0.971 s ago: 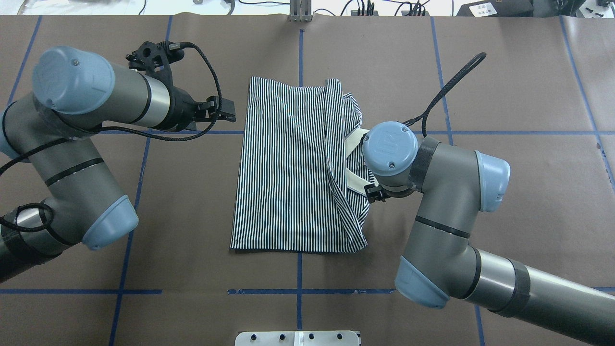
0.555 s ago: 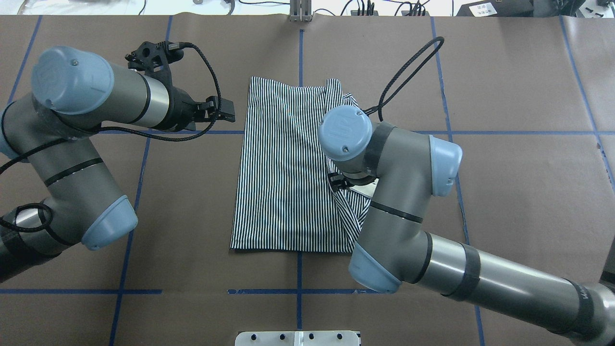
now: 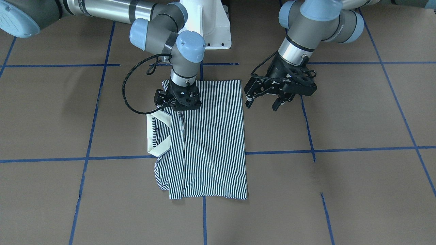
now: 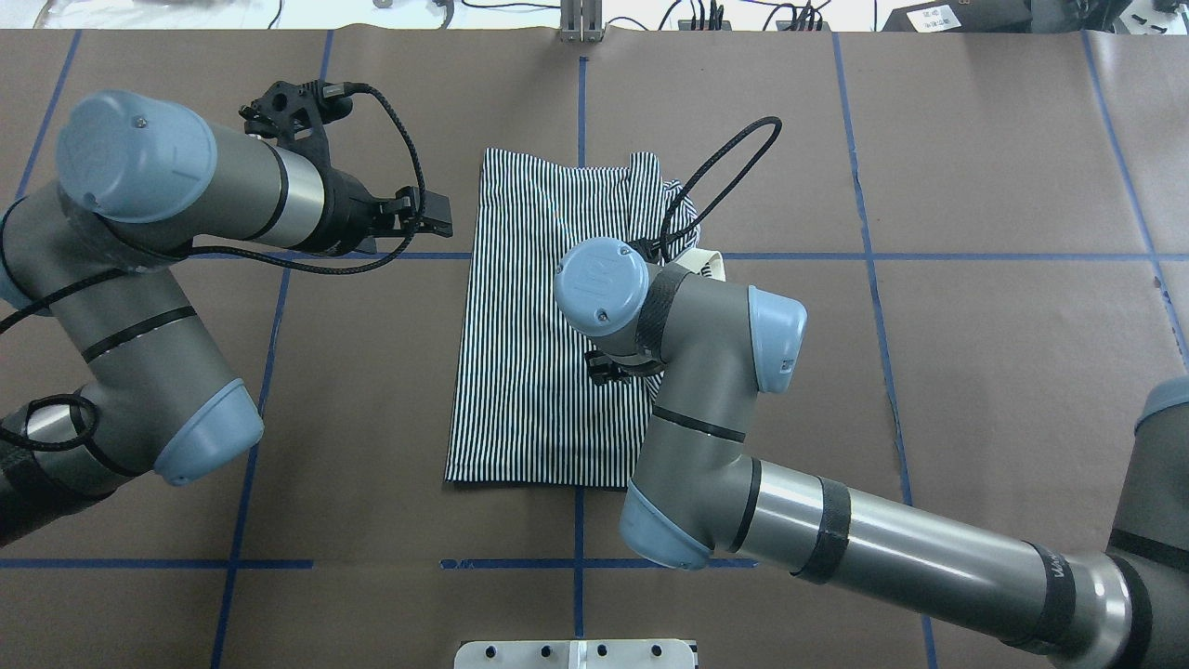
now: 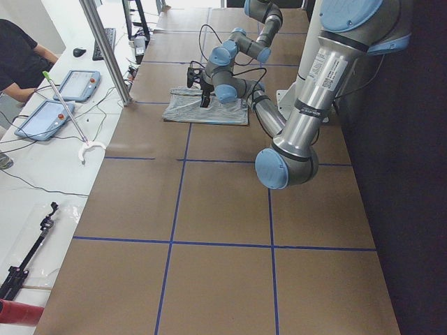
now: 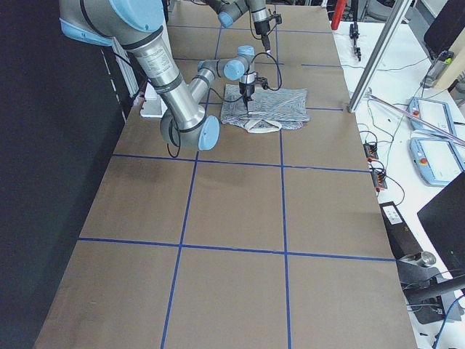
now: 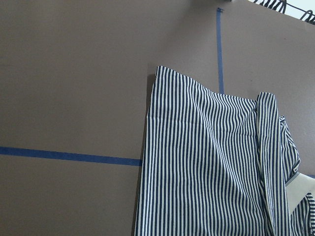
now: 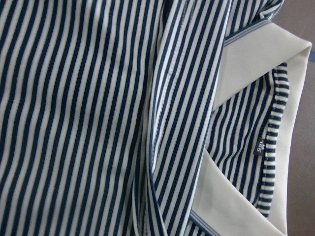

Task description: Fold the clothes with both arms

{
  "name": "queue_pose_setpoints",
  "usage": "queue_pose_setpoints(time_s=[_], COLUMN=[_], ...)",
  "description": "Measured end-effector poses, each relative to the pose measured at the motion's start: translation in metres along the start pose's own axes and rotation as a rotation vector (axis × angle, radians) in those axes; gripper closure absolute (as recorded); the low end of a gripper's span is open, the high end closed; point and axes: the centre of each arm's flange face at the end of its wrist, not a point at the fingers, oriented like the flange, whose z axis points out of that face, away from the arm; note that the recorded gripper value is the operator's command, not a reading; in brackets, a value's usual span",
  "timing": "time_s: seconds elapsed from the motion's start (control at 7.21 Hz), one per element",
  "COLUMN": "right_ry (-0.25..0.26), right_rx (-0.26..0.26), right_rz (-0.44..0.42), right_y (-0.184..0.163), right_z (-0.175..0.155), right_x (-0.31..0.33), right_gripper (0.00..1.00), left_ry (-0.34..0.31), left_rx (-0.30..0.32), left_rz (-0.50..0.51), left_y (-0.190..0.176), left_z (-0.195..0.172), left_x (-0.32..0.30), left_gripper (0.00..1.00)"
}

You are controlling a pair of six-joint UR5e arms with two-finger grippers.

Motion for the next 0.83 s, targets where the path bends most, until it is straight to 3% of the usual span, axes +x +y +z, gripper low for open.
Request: queue_pose_setpoints(time_s=[0.83], right_ry=[0.037], right_rx=[-0.03], right_rz=[0.001], right_y=[0.008], right_z=[0.019], right_x=[0.008], right_gripper=[0.0], left_ry=[-0.003], left_rx=[0.0], left_rz=[-0.001], left_y=[-0.001], left_z=[0.003], left_x=[-0.001], left_gripper=[0.0])
